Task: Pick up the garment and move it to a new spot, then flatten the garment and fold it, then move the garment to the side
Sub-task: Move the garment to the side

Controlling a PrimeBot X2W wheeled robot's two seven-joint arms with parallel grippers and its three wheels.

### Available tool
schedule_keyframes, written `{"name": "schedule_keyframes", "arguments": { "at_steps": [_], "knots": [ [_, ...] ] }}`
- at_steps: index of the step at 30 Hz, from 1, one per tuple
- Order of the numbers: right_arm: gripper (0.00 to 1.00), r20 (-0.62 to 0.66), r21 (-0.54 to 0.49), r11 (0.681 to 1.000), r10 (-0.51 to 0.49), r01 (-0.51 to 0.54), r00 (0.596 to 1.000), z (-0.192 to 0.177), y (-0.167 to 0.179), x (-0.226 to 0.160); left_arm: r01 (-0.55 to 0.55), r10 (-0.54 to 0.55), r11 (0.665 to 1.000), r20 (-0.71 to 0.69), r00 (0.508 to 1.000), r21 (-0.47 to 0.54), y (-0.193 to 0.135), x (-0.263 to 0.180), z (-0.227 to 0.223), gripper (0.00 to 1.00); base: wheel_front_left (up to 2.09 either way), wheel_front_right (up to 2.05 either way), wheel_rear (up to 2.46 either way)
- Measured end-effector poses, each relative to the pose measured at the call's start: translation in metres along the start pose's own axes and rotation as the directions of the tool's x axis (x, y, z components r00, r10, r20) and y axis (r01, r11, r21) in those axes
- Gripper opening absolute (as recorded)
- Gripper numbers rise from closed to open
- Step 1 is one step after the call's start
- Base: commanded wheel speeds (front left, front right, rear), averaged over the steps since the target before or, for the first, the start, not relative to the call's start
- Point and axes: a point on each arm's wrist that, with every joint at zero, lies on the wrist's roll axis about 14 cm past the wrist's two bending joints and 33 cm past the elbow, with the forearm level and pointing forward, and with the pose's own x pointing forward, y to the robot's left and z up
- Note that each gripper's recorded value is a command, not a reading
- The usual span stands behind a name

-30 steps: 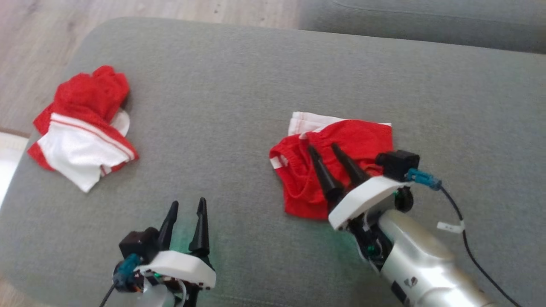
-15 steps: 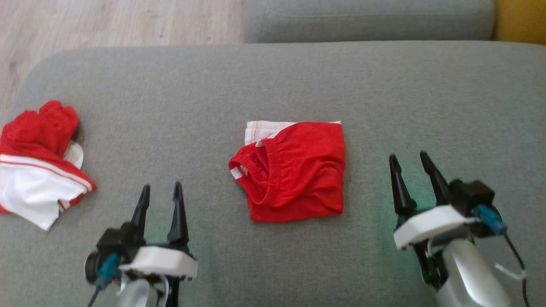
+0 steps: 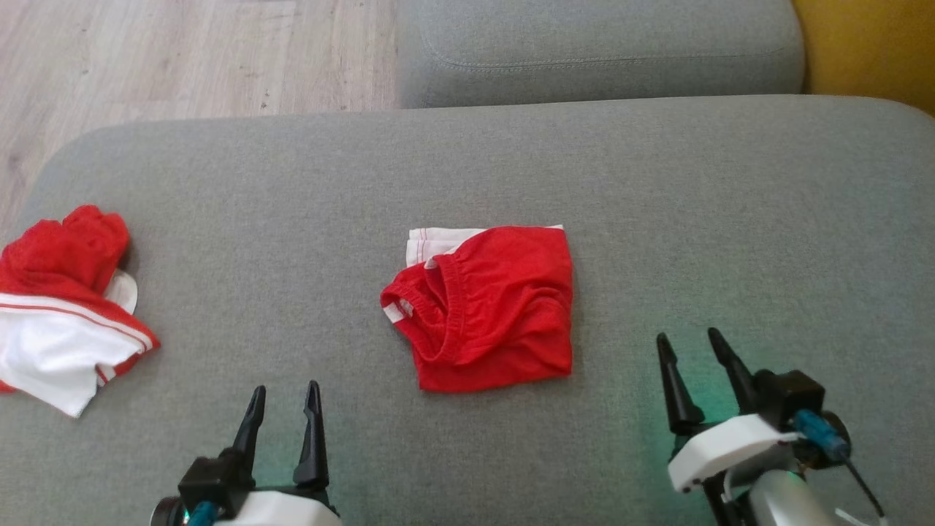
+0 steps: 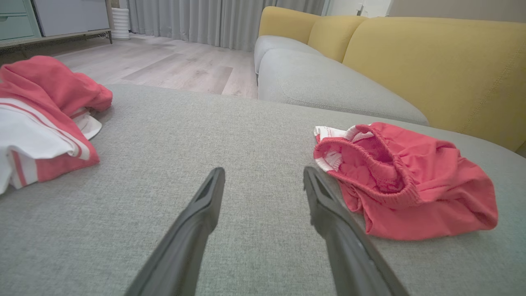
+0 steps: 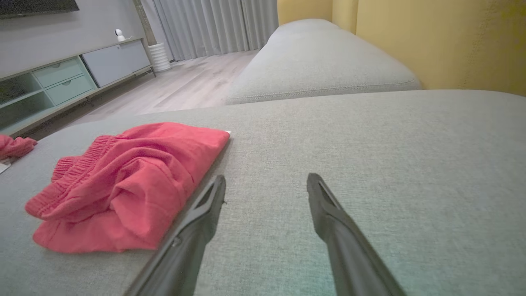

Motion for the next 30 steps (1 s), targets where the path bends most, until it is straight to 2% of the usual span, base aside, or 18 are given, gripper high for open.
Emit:
{"name": "schedule_keyframes", "arguments": {
  "at_steps": [4,10,16,17,18,26,30],
  "knots": [
    [1.00,-0.015,-0.015,0.998,0.057,-0.057,0.998,-0.004,0.017,0.003,0.001,-0.001,1.000,0.000,1.000,0.000,0.000,0.001,0.000,1.00,0.00,0.00,0.00],
    [1.00,-0.063,-0.063,0.969,0.237,-0.241,0.969,-0.014,0.072,0.014,-0.004,0.004,1.000,-0.016,1.000,-0.011,0.001,0.000,-0.005,1.00,0.00,0.00,0.00],
    [1.00,-0.124,-0.066,0.952,0.289,-0.298,0.949,-0.027,0.087,0.026,-0.024,0.023,0.999,-0.027,0.999,-0.023,0.007,-0.003,-0.008,1.00,0.00,0.00,0.00],
    [0.64,-0.135,-0.070,0.949,0.298,-0.309,0.945,-0.029,0.089,0.029,-0.030,0.030,0.999,-0.026,0.999,-0.024,0.009,-0.002,-0.008,1.00,0.00,0.00,0.00],
    [0.01,-0.136,-0.069,0.947,0.302,-0.313,0.944,-0.028,0.091,0.030,-0.032,0.032,0.999,-0.023,0.999,-0.023,0.010,-0.001,-0.007,1.00,0.00,0.00,0.00],
    [0.00,-0.192,-0.065,0.946,0.301,-0.318,0.934,-0.045,0.090,0.028,-0.033,0.032,0.999,-0.017,0.999,-0.035,0.011,0.000,-0.005,1.00,0.00,0.00,0.00],
    [0.00,-0.158,-0.065,0.946,0.303,-0.316,0.940,-0.035,0.091,0.026,-0.026,0.025,0.999,-0.018,1.000,-0.039,0.009,0.001,-0.005,1.00,0.00,0.00,0.00]
  ]
}}
